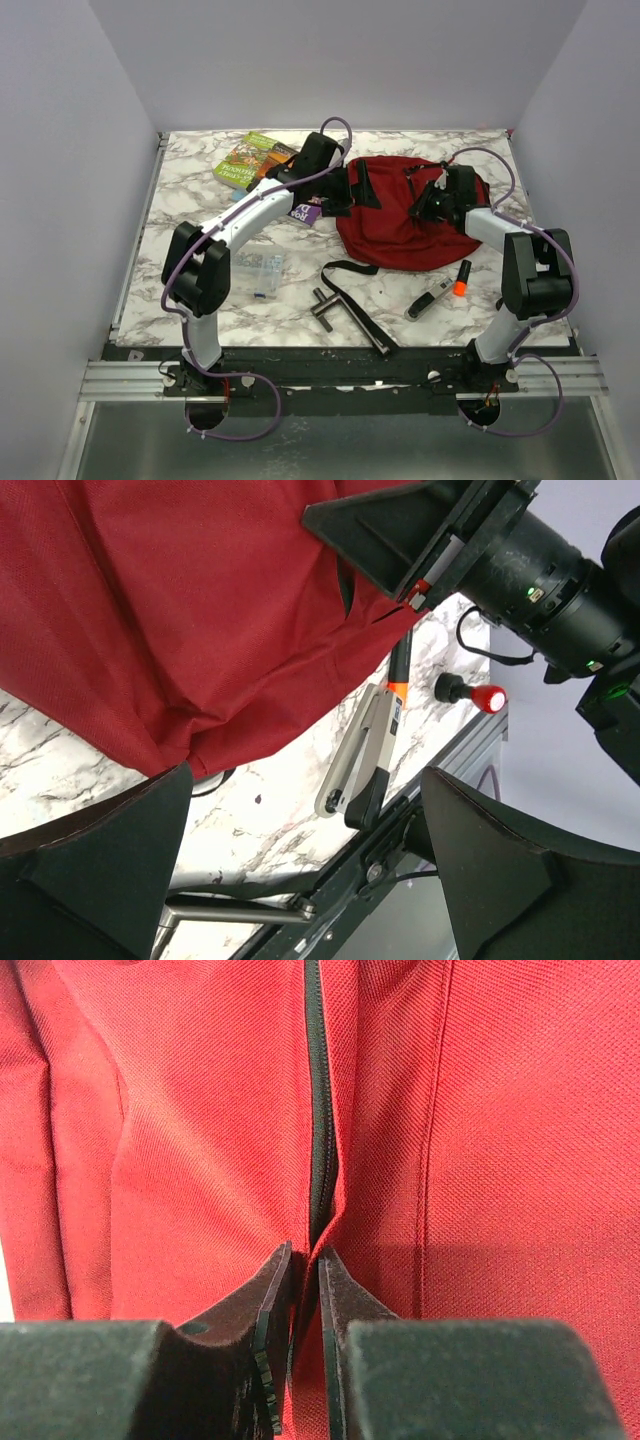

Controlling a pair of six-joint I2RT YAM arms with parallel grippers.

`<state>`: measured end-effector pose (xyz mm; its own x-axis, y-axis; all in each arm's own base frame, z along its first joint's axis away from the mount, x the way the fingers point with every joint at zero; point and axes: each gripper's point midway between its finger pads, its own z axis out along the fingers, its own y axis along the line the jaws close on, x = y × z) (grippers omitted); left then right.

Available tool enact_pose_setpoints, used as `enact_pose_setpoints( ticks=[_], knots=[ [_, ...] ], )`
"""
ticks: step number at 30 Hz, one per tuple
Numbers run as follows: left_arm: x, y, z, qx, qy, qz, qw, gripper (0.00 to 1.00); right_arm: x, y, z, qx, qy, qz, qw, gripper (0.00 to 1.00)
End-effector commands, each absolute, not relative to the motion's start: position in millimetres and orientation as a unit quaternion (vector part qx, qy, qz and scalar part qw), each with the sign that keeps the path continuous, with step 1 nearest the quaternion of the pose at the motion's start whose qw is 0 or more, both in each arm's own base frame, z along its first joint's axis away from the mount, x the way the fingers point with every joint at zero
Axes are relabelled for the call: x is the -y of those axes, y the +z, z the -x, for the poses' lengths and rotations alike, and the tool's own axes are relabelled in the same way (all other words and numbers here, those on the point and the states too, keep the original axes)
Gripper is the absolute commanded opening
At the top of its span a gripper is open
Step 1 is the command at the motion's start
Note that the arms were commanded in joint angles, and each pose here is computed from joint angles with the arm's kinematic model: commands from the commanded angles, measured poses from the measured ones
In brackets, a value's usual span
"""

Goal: Pack the student bag
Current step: Move the student bag to the center of the board.

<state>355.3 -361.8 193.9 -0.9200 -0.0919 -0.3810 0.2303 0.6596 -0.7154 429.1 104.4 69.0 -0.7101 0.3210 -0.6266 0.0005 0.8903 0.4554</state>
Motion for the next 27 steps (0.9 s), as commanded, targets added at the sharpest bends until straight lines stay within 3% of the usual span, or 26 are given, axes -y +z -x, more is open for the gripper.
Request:
enact_pose_setpoints(
  ticks=[1, 8, 16, 21, 27],
  knots=[
    [361, 194, -355, -0.894, -0.393, -0.057, 0.207, 0.98, -105, 88, -438, -0.892, 0.22, -0.081, 0.386, 0.18],
    [365, 196, -362, -0.895, -0.39, -0.054, 0.21, 0.98, -125, 103, -429, -0.878, 0.281, -0.08, 0.378, 0.19],
    [374, 182, -384, -0.903, -0.37, -0.037, 0.215, 0.91, -106, 117, -455, -0.885, 0.224, -0.112, 0.392, 0.33],
    [373, 157, -392, -0.918, -0.341, -0.028, 0.198, 0.93, -100, 130, -472, -0.879, 0.208, -0.117, 0.414, 0.47],
    [375, 125, -397, -0.932, -0.319, -0.019, 0.172, 0.91, -99, 135, -502, -0.875, 0.197, -0.111, 0.427, 0.48]
  ],
)
